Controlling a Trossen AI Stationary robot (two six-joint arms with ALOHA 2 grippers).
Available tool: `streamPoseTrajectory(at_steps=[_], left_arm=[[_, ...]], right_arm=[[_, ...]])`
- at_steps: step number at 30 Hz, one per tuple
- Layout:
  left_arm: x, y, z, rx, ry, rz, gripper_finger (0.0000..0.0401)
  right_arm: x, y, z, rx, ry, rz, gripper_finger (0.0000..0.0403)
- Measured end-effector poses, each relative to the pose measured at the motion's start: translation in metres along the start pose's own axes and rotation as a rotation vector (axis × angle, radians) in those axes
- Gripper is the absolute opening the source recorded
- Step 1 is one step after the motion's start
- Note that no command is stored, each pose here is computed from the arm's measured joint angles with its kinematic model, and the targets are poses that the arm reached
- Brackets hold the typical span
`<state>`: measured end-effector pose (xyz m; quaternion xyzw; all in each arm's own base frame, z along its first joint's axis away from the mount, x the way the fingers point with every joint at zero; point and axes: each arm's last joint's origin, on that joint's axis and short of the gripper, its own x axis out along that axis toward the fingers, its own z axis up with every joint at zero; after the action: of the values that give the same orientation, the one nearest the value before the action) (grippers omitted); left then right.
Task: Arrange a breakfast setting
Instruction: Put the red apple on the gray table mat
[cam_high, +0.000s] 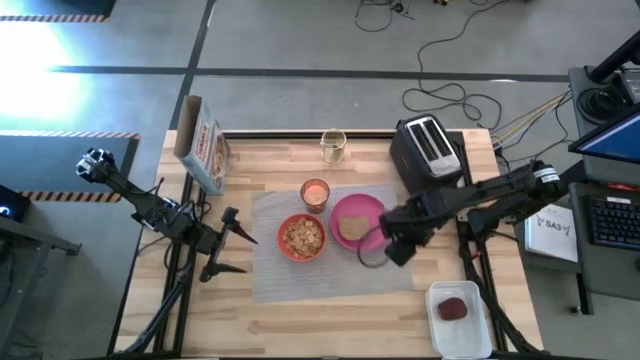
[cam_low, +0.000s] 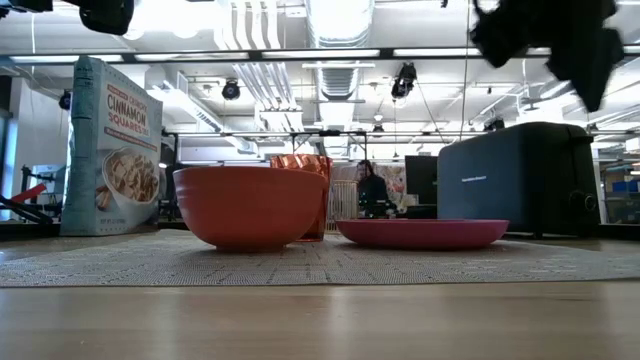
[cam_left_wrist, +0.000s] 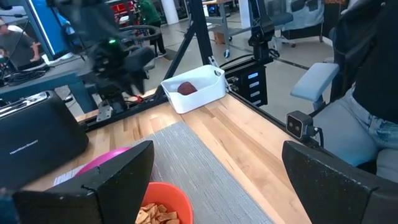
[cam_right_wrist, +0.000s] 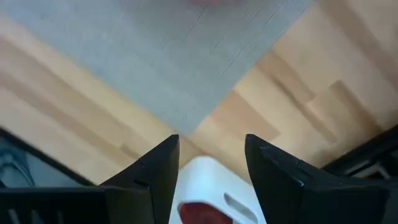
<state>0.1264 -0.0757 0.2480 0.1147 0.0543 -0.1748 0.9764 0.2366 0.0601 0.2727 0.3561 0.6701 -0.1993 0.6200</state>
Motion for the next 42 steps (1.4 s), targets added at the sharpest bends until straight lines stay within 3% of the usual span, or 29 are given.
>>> streamPoseTrajectory(at_steps=[9, 17, 26, 36, 42], left_arm=[[0.0, 0.001, 0.0, 0.004, 0.009, 0.042, 0.0336], [0.002, 0.001, 0.0, 0.028, 0.008, 0.062, 0.0336], [0.007, 0.0, -0.001, 0.032, 0.019, 0.059, 0.0336], [0.014, -0.001, 0.002, 0.016, -0.016, 0.066, 0.0336], [0.021, -0.004, -0.001, -0.03, 0.003, 0.062, 0.0336]], right_arm=[[0.013, 0.023, -0.053, -0.166, 0.057, -0.017, 0.0169], [0.017, 0.04, -0.079, -0.288, 0.038, 0.089, 0.0145], [0.026, 0.038, -0.081, -0.048, 0.062, 0.007, 0.0166], [0.049, 0.056, -0.113, -0.243, 0.088, 0.005, 0.0182], [0.064, 0.063, -0.135, -0.286, 0.104, -0.011, 0.0182]])
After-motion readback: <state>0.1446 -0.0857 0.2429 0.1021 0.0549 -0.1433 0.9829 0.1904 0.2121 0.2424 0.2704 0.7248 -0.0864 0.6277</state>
